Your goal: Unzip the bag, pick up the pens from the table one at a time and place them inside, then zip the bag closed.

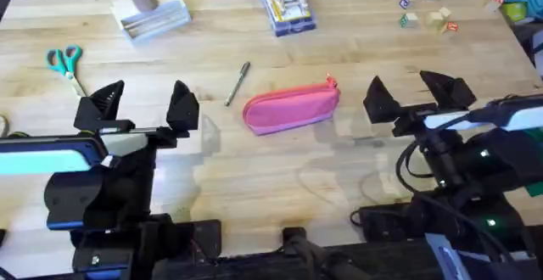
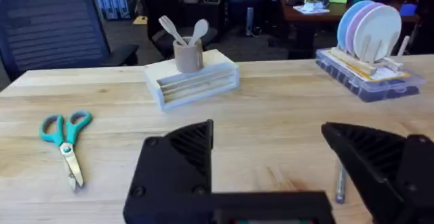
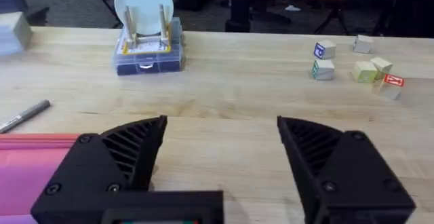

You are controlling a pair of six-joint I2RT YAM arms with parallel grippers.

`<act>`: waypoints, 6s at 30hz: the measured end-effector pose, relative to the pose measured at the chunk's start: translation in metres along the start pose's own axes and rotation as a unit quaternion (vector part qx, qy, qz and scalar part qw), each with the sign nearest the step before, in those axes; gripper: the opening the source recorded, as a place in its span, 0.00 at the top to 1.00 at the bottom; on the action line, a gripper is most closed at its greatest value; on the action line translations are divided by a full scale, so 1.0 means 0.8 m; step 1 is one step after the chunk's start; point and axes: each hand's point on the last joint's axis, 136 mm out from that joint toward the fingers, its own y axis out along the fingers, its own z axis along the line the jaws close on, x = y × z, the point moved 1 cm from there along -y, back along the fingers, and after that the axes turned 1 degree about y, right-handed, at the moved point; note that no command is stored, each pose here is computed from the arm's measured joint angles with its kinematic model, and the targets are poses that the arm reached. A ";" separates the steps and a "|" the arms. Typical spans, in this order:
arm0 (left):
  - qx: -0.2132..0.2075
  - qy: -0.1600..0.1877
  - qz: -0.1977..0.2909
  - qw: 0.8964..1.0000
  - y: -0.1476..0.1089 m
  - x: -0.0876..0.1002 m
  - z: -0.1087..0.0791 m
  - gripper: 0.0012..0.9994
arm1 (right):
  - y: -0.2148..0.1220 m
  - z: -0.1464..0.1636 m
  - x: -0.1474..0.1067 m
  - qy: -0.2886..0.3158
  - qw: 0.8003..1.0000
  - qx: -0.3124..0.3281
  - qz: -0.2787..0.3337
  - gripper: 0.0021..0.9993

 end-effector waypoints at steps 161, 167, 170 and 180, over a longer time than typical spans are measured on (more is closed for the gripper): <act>-0.688 0.237 0.272 0.630 0.045 -0.089 -0.231 0.96 | 0.083 0.097 0.031 0.133 0.875 0.136 0.446 0.00; -0.688 0.237 0.272 0.630 0.045 -0.089 -0.231 0.96 | 0.093 0.098 0.010 0.135 0.863 0.132 0.468 0.00; -0.688 0.237 0.272 0.630 0.045 -0.089 -0.231 0.96 | 0.104 0.100 -0.009 0.135 0.854 0.130 0.485 0.00; -0.688 0.237 0.272 0.630 0.045 -0.089 -0.231 0.96 | 0.115 0.139 -0.049 0.111 0.834 0.160 0.517 0.00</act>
